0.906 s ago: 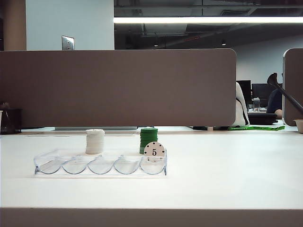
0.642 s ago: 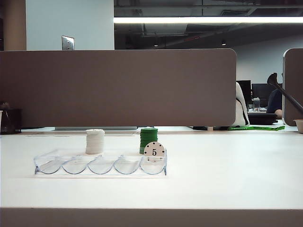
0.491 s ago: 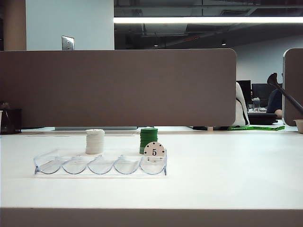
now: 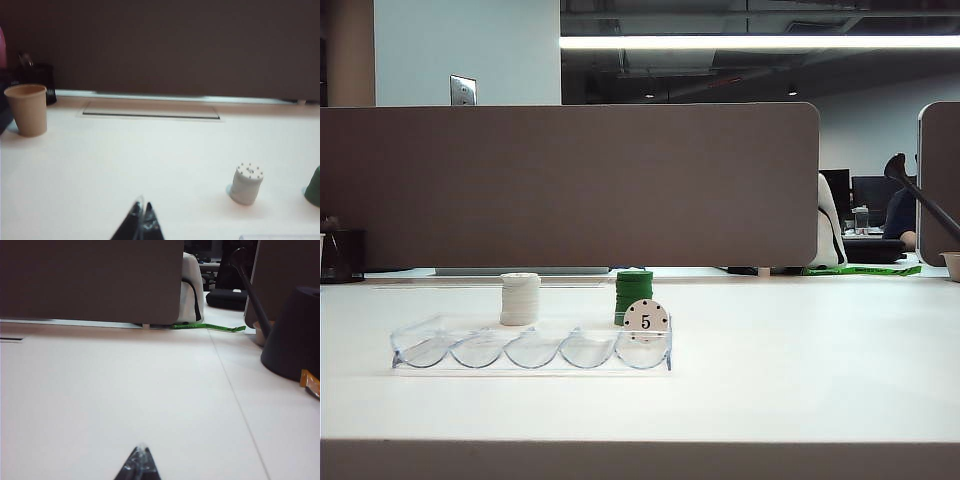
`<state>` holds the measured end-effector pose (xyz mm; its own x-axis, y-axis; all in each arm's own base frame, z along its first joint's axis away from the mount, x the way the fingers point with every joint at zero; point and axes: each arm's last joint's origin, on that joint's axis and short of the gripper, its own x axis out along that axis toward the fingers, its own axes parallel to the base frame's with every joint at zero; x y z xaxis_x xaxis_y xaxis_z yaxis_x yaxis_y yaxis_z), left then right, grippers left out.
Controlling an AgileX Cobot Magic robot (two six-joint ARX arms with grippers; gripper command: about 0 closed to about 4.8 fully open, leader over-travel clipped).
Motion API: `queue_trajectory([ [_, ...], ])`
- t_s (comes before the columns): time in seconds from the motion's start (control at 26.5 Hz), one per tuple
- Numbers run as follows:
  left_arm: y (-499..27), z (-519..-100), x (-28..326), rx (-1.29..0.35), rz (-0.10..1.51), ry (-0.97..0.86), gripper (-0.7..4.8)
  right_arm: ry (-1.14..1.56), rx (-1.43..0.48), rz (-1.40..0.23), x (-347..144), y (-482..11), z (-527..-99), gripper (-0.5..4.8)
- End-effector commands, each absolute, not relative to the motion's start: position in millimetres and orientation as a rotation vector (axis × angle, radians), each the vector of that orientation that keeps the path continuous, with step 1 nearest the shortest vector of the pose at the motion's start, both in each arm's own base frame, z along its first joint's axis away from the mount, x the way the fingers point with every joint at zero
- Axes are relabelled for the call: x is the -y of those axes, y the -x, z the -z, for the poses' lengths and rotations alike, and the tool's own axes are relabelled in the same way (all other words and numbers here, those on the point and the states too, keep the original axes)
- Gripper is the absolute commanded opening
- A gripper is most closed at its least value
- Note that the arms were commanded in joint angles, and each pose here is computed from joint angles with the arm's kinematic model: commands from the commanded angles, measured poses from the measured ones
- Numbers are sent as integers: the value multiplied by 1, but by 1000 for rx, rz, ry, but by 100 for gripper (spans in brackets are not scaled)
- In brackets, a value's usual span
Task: Pick up the chip in the box and place it on the pile of chips with the same color.
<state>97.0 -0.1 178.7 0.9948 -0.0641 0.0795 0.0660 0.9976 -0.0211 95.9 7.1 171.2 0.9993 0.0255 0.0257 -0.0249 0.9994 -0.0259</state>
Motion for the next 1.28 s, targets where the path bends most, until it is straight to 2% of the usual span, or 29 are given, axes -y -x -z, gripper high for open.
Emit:
queue_trajectory([
  [0.04, -93, -193, 0, 89, 69, -11, -6, 22, 68, -25, -7, -92, -187, -6],
  [0.23, -86, -213, 1, 42, 69, -108, -6, 35, 63, -27, -6, -87, -208, -6],
  [0.49, -93, -233, 4, -33, 212, -121, -6, 133, -16, -60, -8, -93, -242, -6],
  [0.87, -124, -246, 9, -161, 390, -144, -6, 115, -222, -346, -21, -138, -285, -6],
  [1.28, -154, -283, 11, -189, 482, -145, -6, 120, -362, -487, -51, -179, -293, -6],
])
